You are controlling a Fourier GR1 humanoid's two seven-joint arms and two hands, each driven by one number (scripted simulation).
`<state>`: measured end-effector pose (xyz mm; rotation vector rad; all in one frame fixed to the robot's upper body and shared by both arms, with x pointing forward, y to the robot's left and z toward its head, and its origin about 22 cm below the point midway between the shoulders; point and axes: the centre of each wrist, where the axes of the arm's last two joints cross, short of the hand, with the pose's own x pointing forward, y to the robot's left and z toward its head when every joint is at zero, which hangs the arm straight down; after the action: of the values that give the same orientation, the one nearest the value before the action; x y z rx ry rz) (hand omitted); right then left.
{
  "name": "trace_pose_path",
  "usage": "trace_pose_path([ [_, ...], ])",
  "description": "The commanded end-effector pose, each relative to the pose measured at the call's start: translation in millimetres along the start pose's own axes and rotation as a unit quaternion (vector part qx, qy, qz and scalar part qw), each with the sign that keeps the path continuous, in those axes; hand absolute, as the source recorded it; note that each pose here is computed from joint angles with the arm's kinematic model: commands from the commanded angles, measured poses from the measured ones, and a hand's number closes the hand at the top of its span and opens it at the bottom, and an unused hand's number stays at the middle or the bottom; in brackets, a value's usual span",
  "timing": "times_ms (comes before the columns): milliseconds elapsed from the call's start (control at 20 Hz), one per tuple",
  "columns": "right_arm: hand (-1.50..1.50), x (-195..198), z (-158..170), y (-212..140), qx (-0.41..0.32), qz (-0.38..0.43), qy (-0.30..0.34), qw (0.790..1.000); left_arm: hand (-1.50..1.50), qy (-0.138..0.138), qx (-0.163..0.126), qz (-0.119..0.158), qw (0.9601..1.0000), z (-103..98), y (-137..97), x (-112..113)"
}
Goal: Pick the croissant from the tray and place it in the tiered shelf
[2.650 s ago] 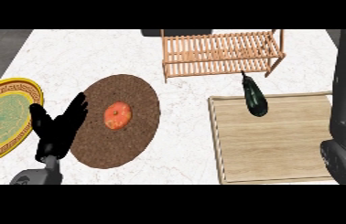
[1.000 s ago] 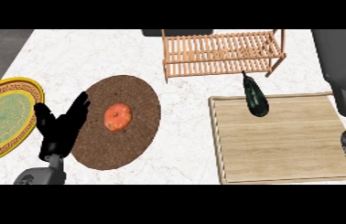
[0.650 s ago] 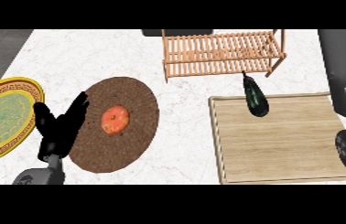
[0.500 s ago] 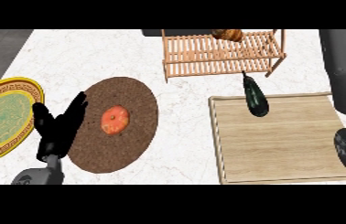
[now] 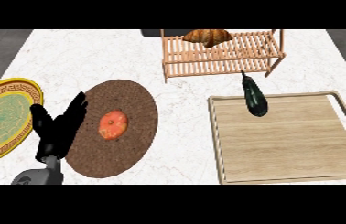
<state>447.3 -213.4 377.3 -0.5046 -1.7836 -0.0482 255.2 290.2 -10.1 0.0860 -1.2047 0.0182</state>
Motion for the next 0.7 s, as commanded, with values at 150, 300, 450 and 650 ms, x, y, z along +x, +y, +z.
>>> trace_pose_path([
  [150, -1.50, -9.7, -7.1, -43.1, -0.118, -0.016, 0.027, 0.993, 0.00, 0.045, 0.010, 0.003, 0.9989, 1.8, -3.7, -14.8],
  [300, -1.50, -10.3, -14.2, -110.9, -0.163, -0.051, 0.038, 0.985, 0.00, 0.036, 0.011, 0.001, 0.9993, -7.2, 7.0, 7.0],
  [450, -1.50, -30.0, -14.9, -139.3, -0.166, -0.054, 0.049, 0.983, 0.00, 0.046, 0.007, 0.004, 0.9989, -1.0, 6.5, -14.5],
  [650, -1.50, -26.6, -5.3, -196.8, -0.136, -0.061, 0.053, 0.987, 0.00, 0.042, 0.004, 0.012, 0.9990, 17.4, -1.3, -25.9],
])
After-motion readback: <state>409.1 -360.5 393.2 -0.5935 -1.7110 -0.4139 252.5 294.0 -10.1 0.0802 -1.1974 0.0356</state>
